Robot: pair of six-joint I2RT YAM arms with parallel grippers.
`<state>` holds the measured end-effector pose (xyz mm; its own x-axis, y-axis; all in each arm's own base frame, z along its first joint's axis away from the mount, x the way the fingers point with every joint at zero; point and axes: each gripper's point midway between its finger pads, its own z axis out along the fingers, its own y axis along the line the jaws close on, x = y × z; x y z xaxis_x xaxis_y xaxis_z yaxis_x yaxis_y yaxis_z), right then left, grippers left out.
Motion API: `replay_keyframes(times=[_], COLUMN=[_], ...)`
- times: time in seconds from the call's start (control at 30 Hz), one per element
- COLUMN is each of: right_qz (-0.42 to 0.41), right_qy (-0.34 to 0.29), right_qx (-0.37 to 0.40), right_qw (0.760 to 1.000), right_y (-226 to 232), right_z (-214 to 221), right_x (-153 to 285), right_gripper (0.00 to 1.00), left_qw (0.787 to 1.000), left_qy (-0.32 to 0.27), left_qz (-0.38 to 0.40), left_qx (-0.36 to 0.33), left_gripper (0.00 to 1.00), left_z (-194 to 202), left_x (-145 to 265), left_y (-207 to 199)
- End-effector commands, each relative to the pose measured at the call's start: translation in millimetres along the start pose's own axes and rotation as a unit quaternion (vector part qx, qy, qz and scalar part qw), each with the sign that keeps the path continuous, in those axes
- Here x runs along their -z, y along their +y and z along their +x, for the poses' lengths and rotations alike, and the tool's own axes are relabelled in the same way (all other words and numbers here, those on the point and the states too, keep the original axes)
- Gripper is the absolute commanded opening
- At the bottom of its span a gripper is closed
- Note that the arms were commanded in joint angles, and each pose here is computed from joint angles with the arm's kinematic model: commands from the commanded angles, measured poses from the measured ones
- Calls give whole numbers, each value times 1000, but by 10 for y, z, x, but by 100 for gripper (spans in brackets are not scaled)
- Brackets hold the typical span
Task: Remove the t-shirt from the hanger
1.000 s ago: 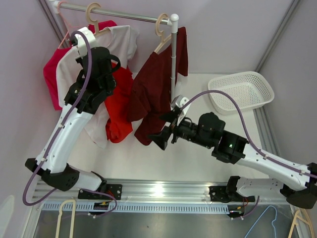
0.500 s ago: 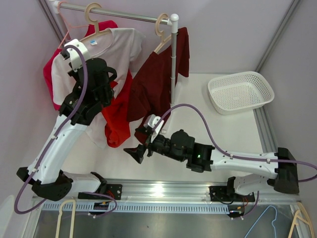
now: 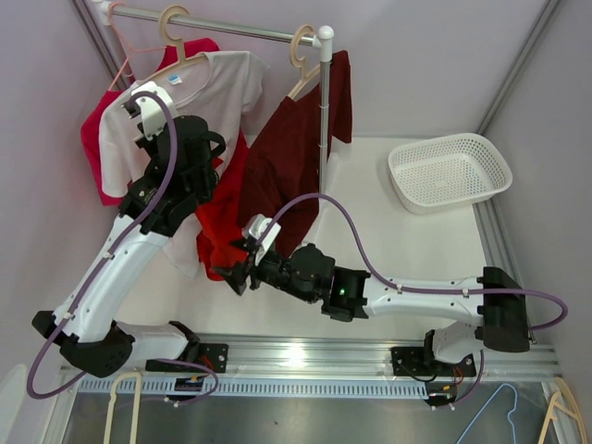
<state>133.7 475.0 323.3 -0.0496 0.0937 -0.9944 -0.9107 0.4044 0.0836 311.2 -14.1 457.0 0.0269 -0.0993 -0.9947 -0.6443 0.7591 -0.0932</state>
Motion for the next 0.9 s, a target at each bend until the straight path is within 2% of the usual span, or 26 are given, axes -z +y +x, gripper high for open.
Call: replay_keyframes(times=[0.0,0.07,0.1,0.13,0.37,0.53,0.7,0.8,0.87], right_qz=[21,22,22,27,41,27,23,16,10], right_qy=[-47,-38,-35,-31,-16,-10,27,63,86], right_qx=[-8,-9,-10,-12,-18,-16,-24,-30,-46], right_qw=[999,999,999,999,999,999,999,997,995], right_y=[-19,-24,-18,-40,-12,261,437,534,602], right_z=[-348,-307,-306,-288,-283,-317,-30,319,560], right_x=[-86,-79,-63,-45,355,752,983,1050,1066], right_gripper=[58,28,6,0,0,0,0,0,0], left_qw=[999,999,999,999,998,999,998,999,998], left_qy=[-10,-11,-10,-11,-22,-24,-32,-44,-51], left_qz=[10,15,15,15,20,25,32,26,27], left_qx=[46,46,42,43,47,29,31,4,16], left_gripper=[1,1,1,1,1,1,1,1,1], left_z=[-66,-69,-51,-74,-126,-114,-220,-274,-389], left_x=[43,41,30,28,-28,-106,-150,-200,-209], left_y=[21,-8,-48,-60,-265,-520,-706,-796,-834])
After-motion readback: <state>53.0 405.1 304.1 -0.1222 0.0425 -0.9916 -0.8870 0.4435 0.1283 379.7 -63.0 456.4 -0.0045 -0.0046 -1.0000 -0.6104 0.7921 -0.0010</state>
